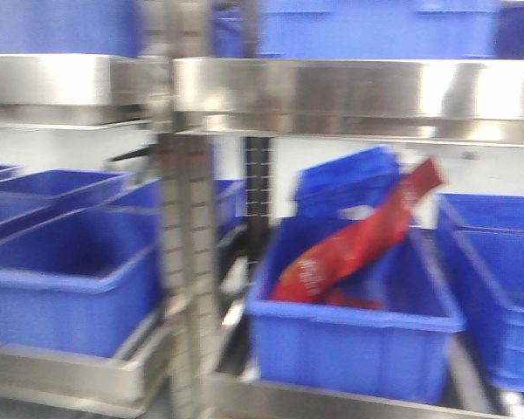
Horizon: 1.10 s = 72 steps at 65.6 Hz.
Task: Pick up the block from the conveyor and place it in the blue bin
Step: 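Drive up to the blue bins on the shelf holding both blocks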
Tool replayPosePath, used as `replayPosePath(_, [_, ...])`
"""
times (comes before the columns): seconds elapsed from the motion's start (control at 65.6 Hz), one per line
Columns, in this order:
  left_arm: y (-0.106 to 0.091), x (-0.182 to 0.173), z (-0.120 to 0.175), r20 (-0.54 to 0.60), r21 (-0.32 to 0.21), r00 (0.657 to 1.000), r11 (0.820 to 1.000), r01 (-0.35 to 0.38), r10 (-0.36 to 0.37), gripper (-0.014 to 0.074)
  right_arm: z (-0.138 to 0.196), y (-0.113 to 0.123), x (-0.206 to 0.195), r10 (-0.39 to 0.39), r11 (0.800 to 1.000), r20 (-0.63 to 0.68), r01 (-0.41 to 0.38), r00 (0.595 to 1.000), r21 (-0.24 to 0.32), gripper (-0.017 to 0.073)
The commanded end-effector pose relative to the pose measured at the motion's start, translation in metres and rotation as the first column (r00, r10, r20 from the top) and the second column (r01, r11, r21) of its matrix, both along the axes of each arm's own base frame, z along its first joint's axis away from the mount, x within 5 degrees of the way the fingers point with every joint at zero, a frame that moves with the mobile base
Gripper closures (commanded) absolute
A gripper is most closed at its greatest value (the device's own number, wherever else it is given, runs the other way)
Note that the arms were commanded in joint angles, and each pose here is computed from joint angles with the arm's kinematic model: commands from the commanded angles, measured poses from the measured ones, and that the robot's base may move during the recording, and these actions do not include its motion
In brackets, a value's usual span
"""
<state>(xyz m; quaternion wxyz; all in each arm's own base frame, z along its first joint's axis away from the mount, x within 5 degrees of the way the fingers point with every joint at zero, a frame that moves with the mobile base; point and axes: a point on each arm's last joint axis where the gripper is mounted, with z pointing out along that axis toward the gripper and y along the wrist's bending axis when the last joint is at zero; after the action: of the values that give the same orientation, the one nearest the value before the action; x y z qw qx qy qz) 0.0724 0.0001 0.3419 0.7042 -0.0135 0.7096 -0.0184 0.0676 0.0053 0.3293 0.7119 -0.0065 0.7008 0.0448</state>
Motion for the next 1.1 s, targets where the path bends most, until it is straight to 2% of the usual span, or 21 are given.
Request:
replayPosePath(0.0, [-0.0005,-0.0014,0.0031,0.028,0.001,1.0,1.0,0.007,-0.007,0.0704,0.0015,-0.0003,-0.0005,-0.004,1.0,0.025,0.004,1.0,-0.008,0.0721])
replayPosePath(1.082, [-0.0005,-0.0014,0.0031,0.028,0.001,1.0,1.0,0.007,-0.007,0.0704,0.0015,-0.0003,-0.0005,-0.004,1.0,0.025,0.004,1.0,-0.008,0.0721])
